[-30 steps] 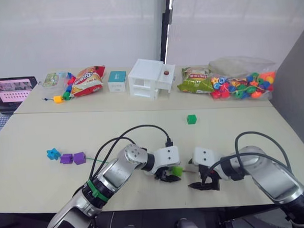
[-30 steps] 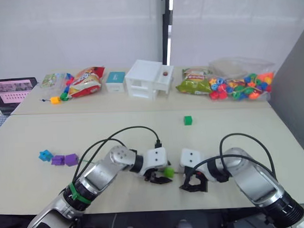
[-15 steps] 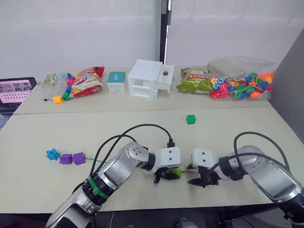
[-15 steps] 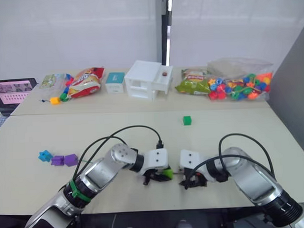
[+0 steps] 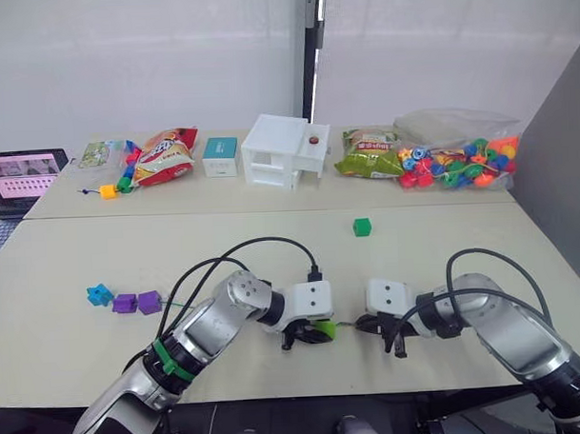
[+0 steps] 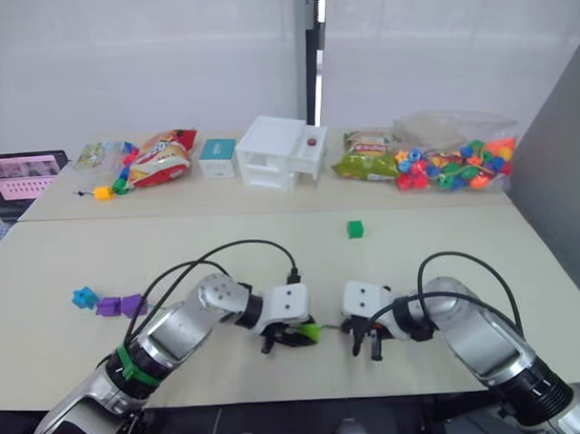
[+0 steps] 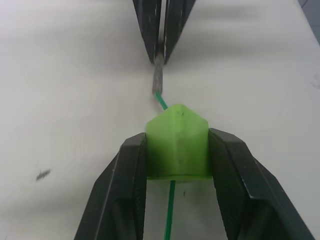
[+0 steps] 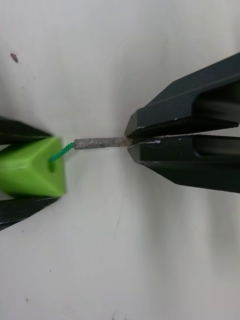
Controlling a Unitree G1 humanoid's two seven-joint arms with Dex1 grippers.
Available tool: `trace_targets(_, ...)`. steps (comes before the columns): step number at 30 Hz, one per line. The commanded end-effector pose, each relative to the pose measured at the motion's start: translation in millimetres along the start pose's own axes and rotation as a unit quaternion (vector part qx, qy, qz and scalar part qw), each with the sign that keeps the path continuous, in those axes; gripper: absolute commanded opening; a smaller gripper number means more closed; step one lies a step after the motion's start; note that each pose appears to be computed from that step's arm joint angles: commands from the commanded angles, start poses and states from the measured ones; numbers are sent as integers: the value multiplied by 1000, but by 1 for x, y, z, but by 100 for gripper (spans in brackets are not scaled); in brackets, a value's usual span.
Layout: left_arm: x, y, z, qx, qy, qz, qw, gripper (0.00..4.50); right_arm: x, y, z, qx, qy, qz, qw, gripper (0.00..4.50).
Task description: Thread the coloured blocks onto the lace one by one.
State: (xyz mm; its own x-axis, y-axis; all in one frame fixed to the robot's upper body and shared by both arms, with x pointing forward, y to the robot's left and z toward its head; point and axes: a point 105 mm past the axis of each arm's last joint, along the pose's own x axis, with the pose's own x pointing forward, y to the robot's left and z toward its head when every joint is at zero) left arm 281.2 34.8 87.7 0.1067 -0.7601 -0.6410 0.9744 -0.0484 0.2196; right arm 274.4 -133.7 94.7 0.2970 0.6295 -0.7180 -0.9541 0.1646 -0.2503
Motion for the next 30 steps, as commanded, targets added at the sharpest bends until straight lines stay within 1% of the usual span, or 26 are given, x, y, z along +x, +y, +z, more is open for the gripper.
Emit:
trace_targets(1, -38, 7, -44, -28, 56, 25, 998, 130, -4, -2, -1, -4, 21, -5, 1000, 0)
trace_targets(3, -77, 10, -75, -34, 100, 37, 994, 130, -7, 2, 6, -13, 20, 9, 1000, 0)
trace_targets(6, -119, 10, -107, -48, 144, 47, 987, 130, -6, 5, 13, -19, 19, 16, 1000, 0)
trace_targets(9, -159, 12, -137, -54, 199, 67, 976, 130, -4, 4, 19, -21, 13, 13, 1000, 0)
trace_targets(12, -190, 13, -157, -64, 233, 90, 966, 130, -2, 4, 22, -19, 9, 10, 1000, 0)
trace_targets(14, -195, 13, -160, -60, 233, 95, 966, 130, -1, 4, 23, -17, 7, 10, 1000, 0)
trace_targets(17, -195, 13, -158, -58, 216, 103, 969, 130, 1, 5, 24, -16, 4, 10, 1000, 0)
trace_targets(19, -191, 15, -149, -54, 190, 111, 974, 130, 2, 5, 26, -16, 1, 11, 1000, 0)
trace_targets(21, -187, 20, -130, -56, 140, 125, 981, 233, 4, 5, 29, -15, -5, 12, 1000, 0)
trace_targets(23, -186, 18, -114, -70, 107, 112, 986, 295, 4, 4, 31, -16, -7, 13, 1000, 0)
trace_targets(26, -183, 20, -96, -57, 90, 112, 988, 397, 5, 3, 35, -17, -11, 12, 1000, 0)
trace_targets(27, -175, 22, -79, -51, 55, 111, 991, 428, 7, 2, 38, -18, -13, 12, 1000, 0)
trace_targets(29, -162, 21, -52, -48, 0, 100, 994, 428, 9, 1, 41, -20, -13, 13, 1000, 0)
trace_targets(30, -148, 18, -38, -40, -27, 88, 995, 428, 10, 1, 42, -22, -12, 13, 1000, 0)
